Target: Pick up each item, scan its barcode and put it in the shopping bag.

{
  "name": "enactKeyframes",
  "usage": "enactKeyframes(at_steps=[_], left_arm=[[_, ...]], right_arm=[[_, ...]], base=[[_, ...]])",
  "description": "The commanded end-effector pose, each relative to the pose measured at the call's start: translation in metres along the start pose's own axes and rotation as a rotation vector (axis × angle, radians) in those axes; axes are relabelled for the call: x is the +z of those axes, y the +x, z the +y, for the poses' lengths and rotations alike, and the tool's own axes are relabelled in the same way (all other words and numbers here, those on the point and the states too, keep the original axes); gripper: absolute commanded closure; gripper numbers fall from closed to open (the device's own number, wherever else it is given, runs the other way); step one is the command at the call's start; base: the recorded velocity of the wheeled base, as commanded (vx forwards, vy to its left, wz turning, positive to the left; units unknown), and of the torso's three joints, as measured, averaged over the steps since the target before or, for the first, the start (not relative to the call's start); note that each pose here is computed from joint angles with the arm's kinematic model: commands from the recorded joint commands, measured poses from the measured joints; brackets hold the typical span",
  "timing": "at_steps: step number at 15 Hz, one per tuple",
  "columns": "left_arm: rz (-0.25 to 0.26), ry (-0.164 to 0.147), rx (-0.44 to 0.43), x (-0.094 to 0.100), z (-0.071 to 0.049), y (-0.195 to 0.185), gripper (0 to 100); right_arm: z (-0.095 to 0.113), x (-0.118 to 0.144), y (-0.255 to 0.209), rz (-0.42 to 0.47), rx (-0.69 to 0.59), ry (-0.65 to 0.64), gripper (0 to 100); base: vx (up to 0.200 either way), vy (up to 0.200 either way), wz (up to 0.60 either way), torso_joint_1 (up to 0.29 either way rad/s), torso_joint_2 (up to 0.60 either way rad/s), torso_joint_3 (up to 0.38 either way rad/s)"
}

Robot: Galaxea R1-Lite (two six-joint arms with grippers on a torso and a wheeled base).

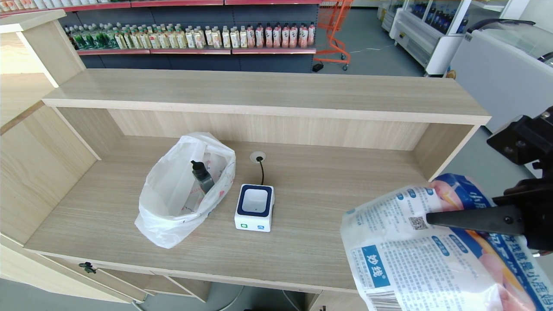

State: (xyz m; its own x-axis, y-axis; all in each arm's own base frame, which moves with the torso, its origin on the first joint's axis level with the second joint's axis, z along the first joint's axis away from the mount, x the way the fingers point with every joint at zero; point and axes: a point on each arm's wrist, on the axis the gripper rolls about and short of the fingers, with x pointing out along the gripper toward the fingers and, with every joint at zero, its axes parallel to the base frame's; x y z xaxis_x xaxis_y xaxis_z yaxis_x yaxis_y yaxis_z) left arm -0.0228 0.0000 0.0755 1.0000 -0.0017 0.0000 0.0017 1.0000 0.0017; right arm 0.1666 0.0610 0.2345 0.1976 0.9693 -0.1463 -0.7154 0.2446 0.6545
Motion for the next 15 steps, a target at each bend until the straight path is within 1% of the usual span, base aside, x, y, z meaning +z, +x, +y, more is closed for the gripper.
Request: enactKeyframes(at_steps=[1, 7, 10, 15], left_arm=[[0.002, 0.000, 0.000, 0.000, 0.000, 0.000, 0], [0.000, 0.000, 0.000, 0.000, 0.000, 0.000, 0], [0.000, 0.000, 0.000, 0.000, 0.000, 0.000, 0], [0.002, 0.000, 0.000, 0.000, 0.000, 0.000, 0]], right_arm=[[0.003, 0.000, -0.001, -0.004, 0.003, -0.011, 100], [0.010, -0.002, -0.007, -0.025, -0.004, -0.032, 100], [0.016, -0.003, -0.010, -0.034, 0.001, -0.052, 100], [0.016, -0.003, -0.010, -0.034, 0.002, -0.055, 100]], base=[[0.000, 0.000, 0.00, 0.000, 0.00, 0.000], [0.000, 0.000, 0.00, 0.000, 0.00, 0.000], [0.000, 0.000, 0.00, 0.000, 0.00, 0.000], [0.000, 0.000, 0.00, 0.000, 0.00, 0.000]])
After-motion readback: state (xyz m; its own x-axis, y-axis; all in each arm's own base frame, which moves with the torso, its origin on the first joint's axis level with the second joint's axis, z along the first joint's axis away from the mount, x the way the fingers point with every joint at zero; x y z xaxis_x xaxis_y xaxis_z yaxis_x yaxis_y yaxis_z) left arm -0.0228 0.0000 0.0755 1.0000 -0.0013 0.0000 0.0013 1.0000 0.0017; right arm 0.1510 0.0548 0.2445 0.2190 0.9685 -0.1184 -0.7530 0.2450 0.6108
